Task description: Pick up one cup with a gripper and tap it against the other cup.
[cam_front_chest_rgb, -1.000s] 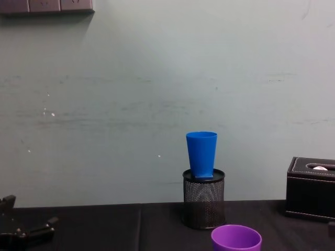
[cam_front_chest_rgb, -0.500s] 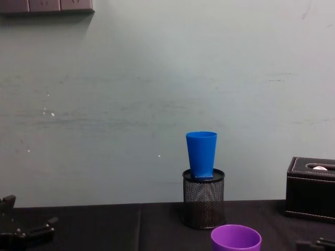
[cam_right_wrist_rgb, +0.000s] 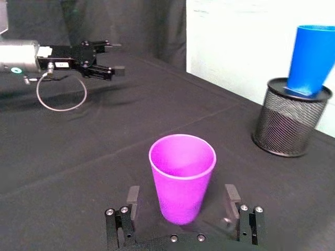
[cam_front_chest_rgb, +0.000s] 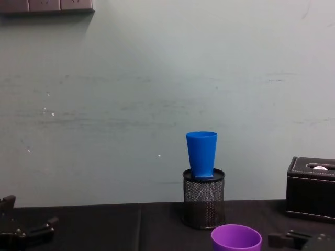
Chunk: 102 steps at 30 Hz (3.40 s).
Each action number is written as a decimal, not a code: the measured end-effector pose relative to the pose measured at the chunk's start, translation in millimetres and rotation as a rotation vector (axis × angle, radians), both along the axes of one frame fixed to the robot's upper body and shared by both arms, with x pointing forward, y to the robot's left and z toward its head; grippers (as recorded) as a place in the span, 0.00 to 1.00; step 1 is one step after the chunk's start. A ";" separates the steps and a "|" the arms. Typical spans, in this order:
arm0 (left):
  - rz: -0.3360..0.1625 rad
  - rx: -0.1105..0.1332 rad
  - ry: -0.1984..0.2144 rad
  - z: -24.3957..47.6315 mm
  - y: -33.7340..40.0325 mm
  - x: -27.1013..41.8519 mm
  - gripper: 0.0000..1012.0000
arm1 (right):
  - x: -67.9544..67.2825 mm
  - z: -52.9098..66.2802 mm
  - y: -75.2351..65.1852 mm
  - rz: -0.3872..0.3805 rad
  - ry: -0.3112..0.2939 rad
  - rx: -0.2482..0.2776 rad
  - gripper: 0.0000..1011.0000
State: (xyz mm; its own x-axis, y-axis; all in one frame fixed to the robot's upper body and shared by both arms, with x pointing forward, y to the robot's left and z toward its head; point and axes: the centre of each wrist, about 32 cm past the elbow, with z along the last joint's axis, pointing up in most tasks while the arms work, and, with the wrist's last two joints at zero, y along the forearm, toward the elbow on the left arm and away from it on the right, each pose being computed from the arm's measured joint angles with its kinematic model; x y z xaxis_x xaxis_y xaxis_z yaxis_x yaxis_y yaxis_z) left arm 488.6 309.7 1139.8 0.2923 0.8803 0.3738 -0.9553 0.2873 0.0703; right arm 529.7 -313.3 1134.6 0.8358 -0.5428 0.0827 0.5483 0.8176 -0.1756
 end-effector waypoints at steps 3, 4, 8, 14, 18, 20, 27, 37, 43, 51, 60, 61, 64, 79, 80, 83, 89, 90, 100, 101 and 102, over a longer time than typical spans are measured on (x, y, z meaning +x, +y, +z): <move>0.000 0.000 0.000 0.0 0.0 0.0 1.00 | 5.8 -1.3 6.3 0.014 -0.005 0.010 0.99; 0.000 0.000 0.000 0.0 0.0 0.0 1.00 | 6.9 -1.6 7.5 0.017 -0.005 0.012 0.99; 0.000 0.000 0.000 0.0 0.0 0.0 1.00 | 12.3 -3.5 13.8 0.025 -0.006 0.022 0.99; 0.000 0.000 0.000 0.0 0.0 0.0 1.00 | 20.2 -6.6 23.3 0.031 -0.008 0.032 0.99; 0.000 0.000 0.000 0.0 0.0 0.0 1.00 | 24.1 -7.3 27.7 0.033 -0.011 0.040 0.99; 0.000 0.000 0.000 0.0 0.0 0.0 1.00 | 25.9 -8.0 30.0 0.033 -0.011 0.044 0.99; 0.000 0.000 0.000 0.0 0.0 0.0 1.00 | 29.3 -9.3 35.4 0.036 -0.013 0.050 0.99; 0.000 0.000 0.000 0.0 0.0 0.0 1.00 | 29.2 -8.6 37.3 0.042 -0.032 0.042 0.99; 0.000 0.000 0.000 0.0 0.0 0.0 1.00 | 29.1 -8.6 37.2 0.041 -0.029 0.043 0.99; 0.000 0.000 0.000 0.0 0.0 0.0 1.00 | 28.9 -8.6 37.0 0.039 -0.027 0.044 0.99; 0.000 0.000 0.000 0.0 0.0 0.0 1.00 | 28.9 -8.6 36.5 0.038 -0.025 0.045 0.92; 0.000 0.000 0.000 0.0 0.0 0.0 1.00 | 28.9 -8.6 36.5 0.037 -0.025 0.046 0.89; 0.000 0.000 0.000 0.0 0.0 0.0 1.00 | 28.9 -8.6 36.5 0.037 -0.024 0.046 0.81; 0.000 0.000 0.000 0.0 0.0 0.0 1.00 | 28.9 -8.6 36.4 0.037 -0.023 0.046 0.73; 0.000 0.000 0.000 0.0 0.0 0.0 1.00 | 28.9 -8.6 36.5 0.037 -0.023 0.046 0.72; 0.000 0.000 0.000 0.0 0.0 0.0 1.00 | 30.0 -4.0 36.0 0.058 -0.044 0.035 0.71; 0.000 0.000 0.000 0.0 0.0 0.0 1.00 | 33.5 14.0 35.2 0.069 -0.062 0.033 0.71; 0.000 0.000 0.000 0.0 0.0 0.0 1.00 | 34.9 20.3 34.4 0.071 -0.063 0.038 0.71; 0.000 0.000 0.000 0.0 0.0 0.0 1.00 | 43.9 68.1 30.3 0.094 -0.029 0.084 0.71; 0.000 0.000 0.000 0.0 0.0 0.0 1.00 | 45.0 75.8 29.8 0.098 -0.024 0.085 0.72; 0.000 0.000 0.000 0.0 0.0 0.0 1.00 | 45.4 79.8 29.6 0.101 -0.024 0.084 0.72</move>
